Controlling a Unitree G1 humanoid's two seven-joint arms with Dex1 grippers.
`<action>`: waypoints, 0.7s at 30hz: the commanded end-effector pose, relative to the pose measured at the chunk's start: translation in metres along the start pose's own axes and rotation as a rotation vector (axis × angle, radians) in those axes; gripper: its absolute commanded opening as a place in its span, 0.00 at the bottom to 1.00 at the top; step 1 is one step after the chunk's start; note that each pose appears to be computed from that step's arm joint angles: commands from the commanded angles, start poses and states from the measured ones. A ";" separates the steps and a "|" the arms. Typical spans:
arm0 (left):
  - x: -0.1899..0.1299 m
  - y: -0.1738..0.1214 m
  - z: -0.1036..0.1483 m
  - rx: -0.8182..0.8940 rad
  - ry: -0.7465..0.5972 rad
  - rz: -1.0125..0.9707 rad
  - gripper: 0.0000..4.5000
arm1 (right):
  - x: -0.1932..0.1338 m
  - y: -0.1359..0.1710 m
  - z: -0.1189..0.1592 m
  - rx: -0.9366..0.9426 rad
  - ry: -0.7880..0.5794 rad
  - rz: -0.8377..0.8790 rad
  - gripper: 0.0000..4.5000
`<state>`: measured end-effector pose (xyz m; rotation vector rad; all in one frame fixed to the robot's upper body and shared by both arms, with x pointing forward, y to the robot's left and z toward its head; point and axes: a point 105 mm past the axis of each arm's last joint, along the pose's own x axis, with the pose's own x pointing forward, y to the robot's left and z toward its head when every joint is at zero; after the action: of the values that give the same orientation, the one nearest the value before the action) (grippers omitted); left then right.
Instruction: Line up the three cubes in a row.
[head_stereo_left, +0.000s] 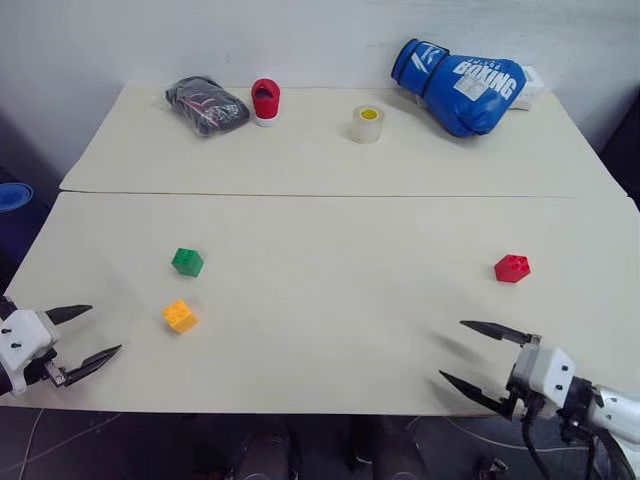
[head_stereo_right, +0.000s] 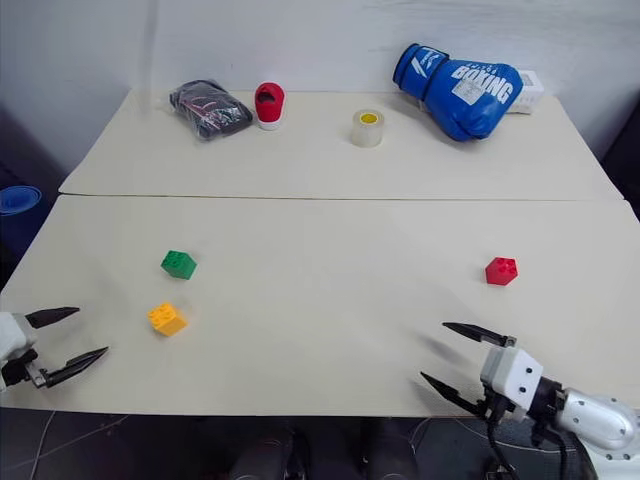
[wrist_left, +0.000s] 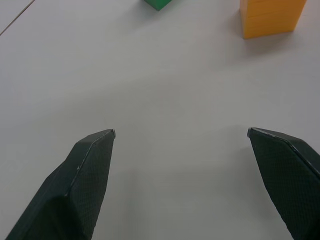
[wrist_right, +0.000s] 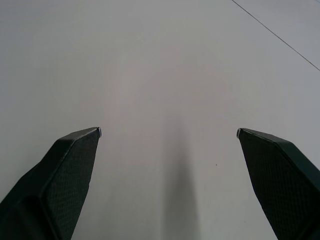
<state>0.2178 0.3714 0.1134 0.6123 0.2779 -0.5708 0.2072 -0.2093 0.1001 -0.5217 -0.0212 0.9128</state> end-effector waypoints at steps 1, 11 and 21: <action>-0.005 0.004 0.007 0.021 -0.034 0.016 1.00 | 0.002 0.000 0.002 -0.005 -0.025 -0.028 1.00; 0.033 -0.023 0.101 -0.162 -0.311 -0.275 1.00 | -0.054 -0.041 -0.013 0.135 -0.011 -0.615 1.00; 0.084 -0.077 0.147 0.016 -0.397 -0.589 1.00 | -0.101 -0.036 -0.040 0.283 0.041 -1.067 1.00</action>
<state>0.2536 0.2106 0.1559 0.3906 0.1028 -1.1638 0.1738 -0.3222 0.0839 -0.2239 -0.0346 -0.0905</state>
